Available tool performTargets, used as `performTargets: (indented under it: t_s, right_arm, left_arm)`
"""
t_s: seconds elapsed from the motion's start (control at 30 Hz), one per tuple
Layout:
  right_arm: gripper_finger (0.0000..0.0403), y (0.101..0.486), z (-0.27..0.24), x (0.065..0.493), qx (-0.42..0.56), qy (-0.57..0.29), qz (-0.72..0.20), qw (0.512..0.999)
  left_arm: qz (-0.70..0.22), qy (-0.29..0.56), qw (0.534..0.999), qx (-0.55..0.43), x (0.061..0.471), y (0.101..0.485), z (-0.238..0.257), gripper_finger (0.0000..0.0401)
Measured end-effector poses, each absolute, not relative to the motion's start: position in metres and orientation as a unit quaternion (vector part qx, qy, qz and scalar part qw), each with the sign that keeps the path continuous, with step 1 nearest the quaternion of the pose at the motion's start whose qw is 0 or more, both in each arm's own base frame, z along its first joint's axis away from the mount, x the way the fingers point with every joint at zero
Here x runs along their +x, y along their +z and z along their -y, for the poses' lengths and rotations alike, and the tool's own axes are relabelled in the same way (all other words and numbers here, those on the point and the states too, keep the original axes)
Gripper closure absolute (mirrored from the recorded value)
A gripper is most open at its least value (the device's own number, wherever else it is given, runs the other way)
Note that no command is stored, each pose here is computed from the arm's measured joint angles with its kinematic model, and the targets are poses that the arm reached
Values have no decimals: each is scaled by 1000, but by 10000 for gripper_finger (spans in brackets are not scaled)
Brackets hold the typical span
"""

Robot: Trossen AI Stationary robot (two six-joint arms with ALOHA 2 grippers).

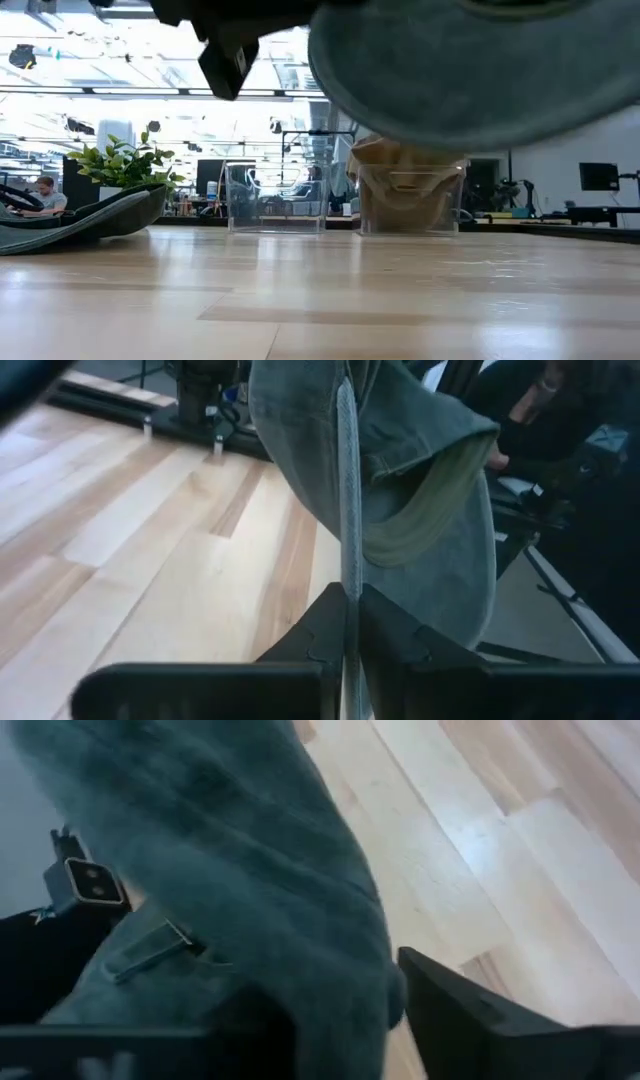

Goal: Pick & Place hat
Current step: Put the right blue cap into the left transparent bin

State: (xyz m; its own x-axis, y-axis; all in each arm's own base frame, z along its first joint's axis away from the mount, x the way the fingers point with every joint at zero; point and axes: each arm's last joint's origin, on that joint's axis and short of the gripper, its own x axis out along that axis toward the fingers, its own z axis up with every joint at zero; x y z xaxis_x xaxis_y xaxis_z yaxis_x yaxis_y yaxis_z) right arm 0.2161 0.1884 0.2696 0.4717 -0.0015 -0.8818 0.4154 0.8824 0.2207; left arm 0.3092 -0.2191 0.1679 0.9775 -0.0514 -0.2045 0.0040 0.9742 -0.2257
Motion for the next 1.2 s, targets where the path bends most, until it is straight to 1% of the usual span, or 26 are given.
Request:
performTargets:
  t_s: [0.17, 0.2, 0.33, 0.43, 0.53, 0.67, 0.77, 0.9, 1.03, 1.2]
  right_arm:
    - [372, 271, -191, 219, 195, -95, -491, 844]
    - [384, 272, -192, 220, 189, -89, -489, 847]
    - [381, 276, -191, 222, 182, -95, -473, 857]
    - [389, 279, -189, 224, 180, -93, -470, 859]
    - [389, 282, -188, 226, 179, -93, -467, 861]
    - [388, 288, -185, 228, 176, -96, -468, 861]
    - [388, 297, -184, 228, 167, -93, -469, 862]
    - [388, 312, -183, 228, 158, -88, -469, 864]
    - [388, 326, -177, 228, 148, -98, -469, 865]
    - [388, 344, -163, 235, 133, -107, -459, 872]
  left_arm:
    - [-106, -12, 988, -110, 308, 171, 219, 379]
    - [-107, -11, 988, -110, 308, 170, 218, 380]
    - [-115, -6, 988, -106, 309, 168, 216, 380]
    - [-114, -6, 988, -107, 309, 168, 216, 371]
    - [-115, -9, 988, -107, 309, 168, 217, 353]
    - [-128, -49, 984, -111, 309, 167, 219, 318]
    - [-156, -71, 980, -100, 307, 163, 219, 293]
    - [-198, -63, 974, -87, 303, 162, 216, 271]
    - [-223, -54, 971, -71, 294, 176, 209, 267]
    - [-220, -46, 973, -61, 278, 205, 204, 279]
